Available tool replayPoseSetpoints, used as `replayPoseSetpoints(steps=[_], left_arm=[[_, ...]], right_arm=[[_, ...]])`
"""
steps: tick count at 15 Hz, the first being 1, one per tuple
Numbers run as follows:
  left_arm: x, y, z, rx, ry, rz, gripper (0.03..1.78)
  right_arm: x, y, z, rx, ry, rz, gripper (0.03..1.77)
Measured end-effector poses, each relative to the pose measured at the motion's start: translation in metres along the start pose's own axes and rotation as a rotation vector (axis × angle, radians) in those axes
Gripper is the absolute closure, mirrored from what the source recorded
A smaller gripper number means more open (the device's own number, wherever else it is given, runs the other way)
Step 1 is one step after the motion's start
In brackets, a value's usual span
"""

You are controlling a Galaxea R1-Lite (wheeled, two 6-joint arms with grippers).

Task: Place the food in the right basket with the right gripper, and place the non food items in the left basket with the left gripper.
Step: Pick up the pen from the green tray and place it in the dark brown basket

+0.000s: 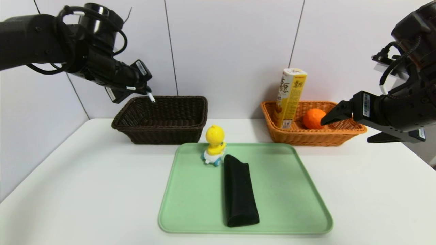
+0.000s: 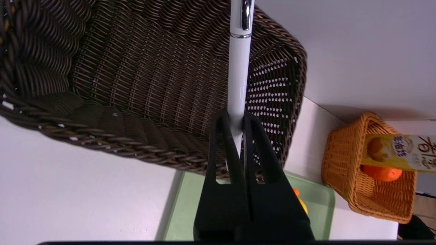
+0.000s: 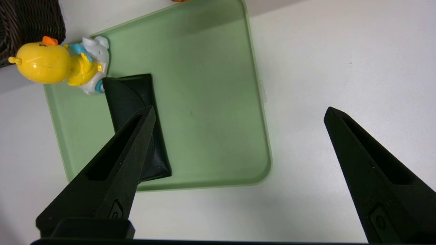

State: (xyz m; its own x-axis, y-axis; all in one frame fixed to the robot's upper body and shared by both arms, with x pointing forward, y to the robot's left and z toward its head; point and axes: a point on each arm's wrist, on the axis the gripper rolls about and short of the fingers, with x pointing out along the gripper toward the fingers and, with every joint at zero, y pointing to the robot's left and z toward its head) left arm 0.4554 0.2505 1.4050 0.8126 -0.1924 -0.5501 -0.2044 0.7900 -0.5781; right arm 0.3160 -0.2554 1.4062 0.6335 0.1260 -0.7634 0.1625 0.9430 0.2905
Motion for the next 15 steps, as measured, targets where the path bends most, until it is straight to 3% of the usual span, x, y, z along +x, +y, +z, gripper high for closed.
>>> replayPoseSetpoints(steps=[7, 15], left_arm=[[0.062, 0.034, 0.005, -0.009, 0.023, 0.1, 1.76], [0.1, 0.056, 0.002, 0.007, 0.053, 0.149, 1.76]], right_arm=[[0.003, 0.001, 0.0, 0.012, 0.006, -0.002, 0.09], [0.004, 0.001, 0.0, 0.008, 0.007, -0.003, 0.09]])
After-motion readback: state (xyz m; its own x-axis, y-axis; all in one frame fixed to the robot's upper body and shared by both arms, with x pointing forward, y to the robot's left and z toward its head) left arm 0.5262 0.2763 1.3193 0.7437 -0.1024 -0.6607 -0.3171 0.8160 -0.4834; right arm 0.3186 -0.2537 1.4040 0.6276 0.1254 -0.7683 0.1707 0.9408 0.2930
